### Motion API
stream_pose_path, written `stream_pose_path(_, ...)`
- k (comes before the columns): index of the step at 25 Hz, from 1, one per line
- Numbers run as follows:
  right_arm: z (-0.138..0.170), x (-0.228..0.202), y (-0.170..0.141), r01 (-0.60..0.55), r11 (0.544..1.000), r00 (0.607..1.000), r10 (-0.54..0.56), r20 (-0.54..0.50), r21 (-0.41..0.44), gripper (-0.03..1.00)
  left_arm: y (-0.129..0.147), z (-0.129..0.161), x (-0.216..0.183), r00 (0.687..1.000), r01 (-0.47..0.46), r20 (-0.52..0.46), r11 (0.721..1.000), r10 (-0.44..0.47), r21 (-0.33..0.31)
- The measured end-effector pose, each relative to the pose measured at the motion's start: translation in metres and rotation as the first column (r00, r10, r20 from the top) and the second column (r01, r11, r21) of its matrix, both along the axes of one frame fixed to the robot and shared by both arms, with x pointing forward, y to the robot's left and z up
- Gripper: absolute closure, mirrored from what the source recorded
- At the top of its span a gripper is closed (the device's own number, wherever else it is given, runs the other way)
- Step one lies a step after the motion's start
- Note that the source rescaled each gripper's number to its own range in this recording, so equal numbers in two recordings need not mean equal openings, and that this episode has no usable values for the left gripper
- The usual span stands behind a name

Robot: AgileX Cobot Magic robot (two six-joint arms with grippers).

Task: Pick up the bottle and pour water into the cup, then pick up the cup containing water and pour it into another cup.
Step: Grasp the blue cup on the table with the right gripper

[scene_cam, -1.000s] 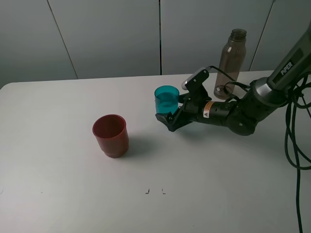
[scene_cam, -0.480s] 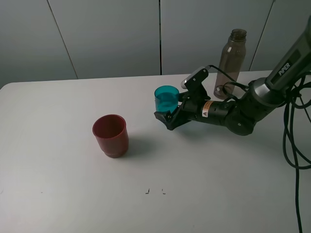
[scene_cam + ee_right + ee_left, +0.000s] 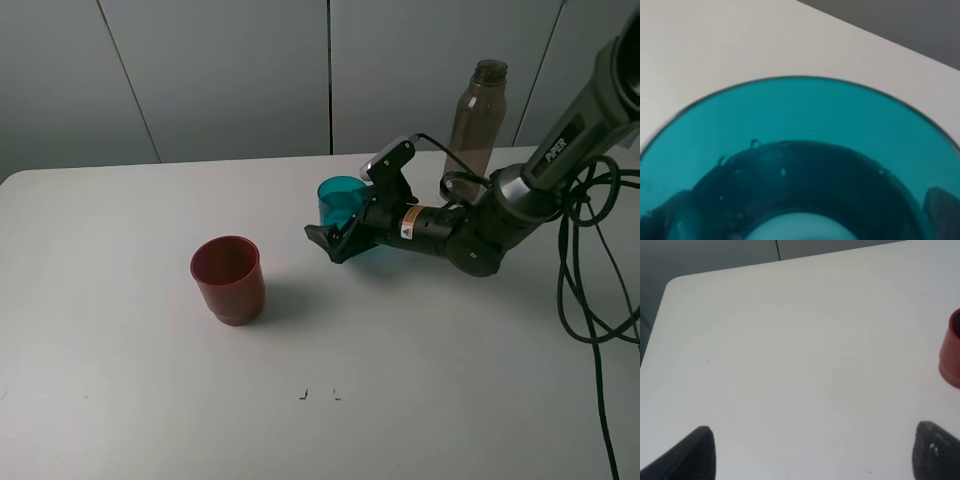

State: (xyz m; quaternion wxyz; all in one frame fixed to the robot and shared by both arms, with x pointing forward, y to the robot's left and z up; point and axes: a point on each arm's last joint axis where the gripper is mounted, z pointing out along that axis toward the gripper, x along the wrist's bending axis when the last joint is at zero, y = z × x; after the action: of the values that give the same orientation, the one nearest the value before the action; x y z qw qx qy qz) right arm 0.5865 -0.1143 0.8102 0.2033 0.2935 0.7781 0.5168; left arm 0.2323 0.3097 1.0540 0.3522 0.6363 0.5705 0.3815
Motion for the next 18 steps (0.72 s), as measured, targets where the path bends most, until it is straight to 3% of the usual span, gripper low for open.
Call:
stream_pose_path(13,-0.0024,0.0015,-0.0004,0.011,1.0,1.0,-0.011,-0.006,0.004,-0.02,0.0,0.0,0.0,1.0,0.0,0.0,1.0,0.0,0.0)
stream_pose_path(15,-0.0024,0.0015,-0.0004,0.011,1.0,1.0,-0.011,-0.006,0.004,0.11,0.0,0.0,0.0,1.0,0.0,0.0,1.0,0.0,0.0)
stream_pose_path(18,-0.0024,0.0013,0.0001,0.011,1.0,1.0,-0.011,-0.007,0.004,0.63,0.0,0.0,0.0,1.0,0.0,0.0,1.0,0.0,0.0)
